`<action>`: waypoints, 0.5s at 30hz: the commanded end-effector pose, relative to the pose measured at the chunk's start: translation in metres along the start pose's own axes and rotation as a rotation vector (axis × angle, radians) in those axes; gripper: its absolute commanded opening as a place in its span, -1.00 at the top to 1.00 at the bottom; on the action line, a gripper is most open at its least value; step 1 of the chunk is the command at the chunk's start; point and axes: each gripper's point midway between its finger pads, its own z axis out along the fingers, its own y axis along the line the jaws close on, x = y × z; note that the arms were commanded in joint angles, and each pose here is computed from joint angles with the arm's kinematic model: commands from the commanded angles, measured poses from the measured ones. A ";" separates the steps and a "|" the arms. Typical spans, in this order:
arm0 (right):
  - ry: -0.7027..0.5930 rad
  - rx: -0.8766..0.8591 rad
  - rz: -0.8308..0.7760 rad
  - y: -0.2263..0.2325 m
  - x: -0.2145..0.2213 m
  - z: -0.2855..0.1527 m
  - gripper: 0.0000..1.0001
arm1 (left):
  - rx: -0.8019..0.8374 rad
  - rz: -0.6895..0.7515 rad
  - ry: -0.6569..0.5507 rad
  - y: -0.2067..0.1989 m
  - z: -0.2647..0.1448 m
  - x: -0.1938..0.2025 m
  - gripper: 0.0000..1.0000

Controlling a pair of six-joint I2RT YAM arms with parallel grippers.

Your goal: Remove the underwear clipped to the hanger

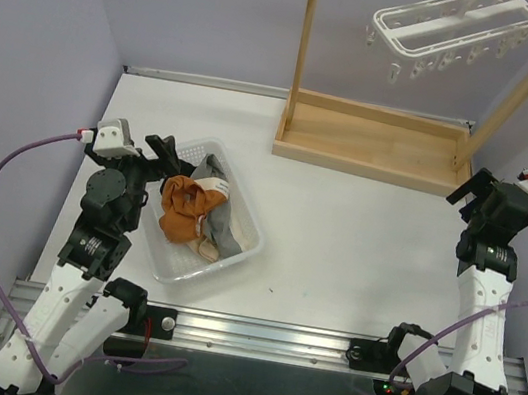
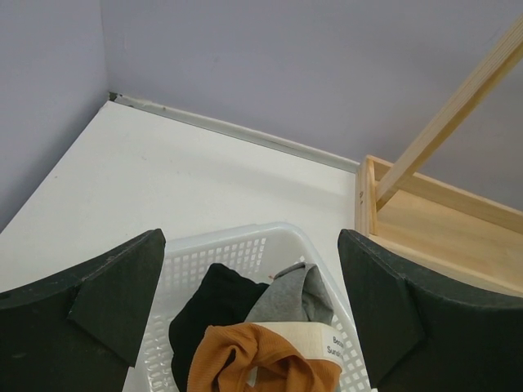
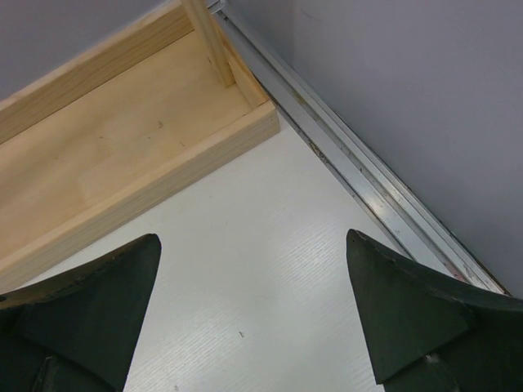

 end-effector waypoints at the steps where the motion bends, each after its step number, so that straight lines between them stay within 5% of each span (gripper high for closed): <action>1: -0.047 0.030 0.024 -0.003 -0.016 0.000 -1.00 | -0.010 -0.002 -0.055 0.001 0.004 -0.011 -0.97; 15: -0.041 0.055 -0.011 -0.009 -0.009 0.009 -1.00 | -0.012 0.018 -0.041 0.001 0.011 -0.001 -0.97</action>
